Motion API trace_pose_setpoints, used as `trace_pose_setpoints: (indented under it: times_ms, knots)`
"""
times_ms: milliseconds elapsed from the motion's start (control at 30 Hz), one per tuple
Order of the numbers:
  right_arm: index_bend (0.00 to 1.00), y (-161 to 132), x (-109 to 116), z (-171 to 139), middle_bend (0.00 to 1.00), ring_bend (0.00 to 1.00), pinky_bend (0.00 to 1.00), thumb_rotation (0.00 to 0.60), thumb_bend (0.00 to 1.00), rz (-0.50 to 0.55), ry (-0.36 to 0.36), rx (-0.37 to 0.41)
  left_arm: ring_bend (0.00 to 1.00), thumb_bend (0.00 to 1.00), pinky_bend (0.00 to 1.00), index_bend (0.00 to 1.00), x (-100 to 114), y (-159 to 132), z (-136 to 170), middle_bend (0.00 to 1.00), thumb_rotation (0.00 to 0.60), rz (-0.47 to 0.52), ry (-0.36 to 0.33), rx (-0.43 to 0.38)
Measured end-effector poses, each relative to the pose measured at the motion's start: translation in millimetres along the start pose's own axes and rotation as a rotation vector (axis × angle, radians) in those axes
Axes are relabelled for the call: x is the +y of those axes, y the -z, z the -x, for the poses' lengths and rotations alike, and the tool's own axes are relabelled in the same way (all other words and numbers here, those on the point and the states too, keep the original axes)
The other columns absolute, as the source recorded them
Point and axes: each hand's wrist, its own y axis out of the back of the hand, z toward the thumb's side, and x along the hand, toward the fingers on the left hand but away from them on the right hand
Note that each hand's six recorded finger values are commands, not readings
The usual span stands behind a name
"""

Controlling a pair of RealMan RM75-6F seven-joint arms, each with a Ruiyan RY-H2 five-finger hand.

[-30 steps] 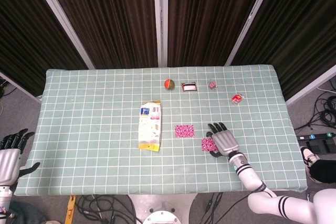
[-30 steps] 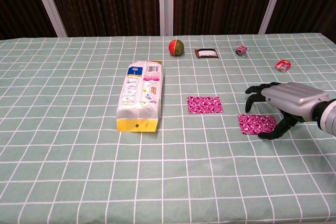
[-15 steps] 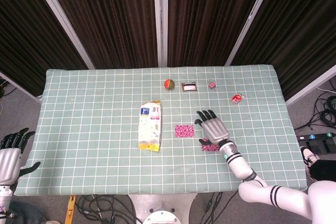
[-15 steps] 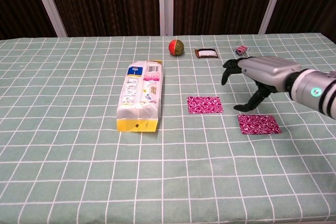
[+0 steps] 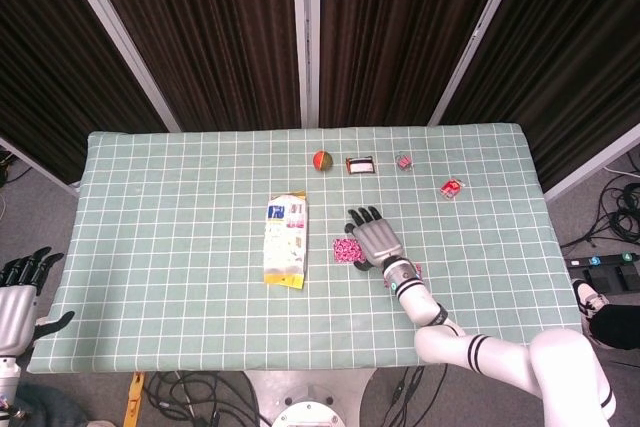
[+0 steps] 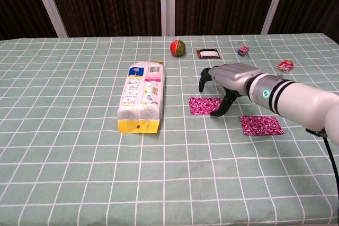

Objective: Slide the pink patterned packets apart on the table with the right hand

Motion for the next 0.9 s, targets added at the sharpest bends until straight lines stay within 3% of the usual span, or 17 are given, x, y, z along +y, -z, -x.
trace_pose_setpoints:
  times_ms: [533, 900]
  knots:
    - [0.27, -1.5, -5.2, 3.2, 0.04, 0.00, 0.00, 0.512, 0.14, -0.012, -0.010, -0.003, 0.17, 0.01, 0.16, 0.23, -1.3, 1.9, 1.1, 0.23, 0.600, 0.000, 0.004, 0.006]
    - [0.38, -3.2, -4.5, 3.4, 0.05, 0.00, 0.00, 0.565, 0.14, -0.007, -0.002, -0.006, 0.17, 0.01, 0.16, 0.23, -2.5, 3.2, 0.8, 0.23, 0.600, 0.003, 0.005, 0.007]
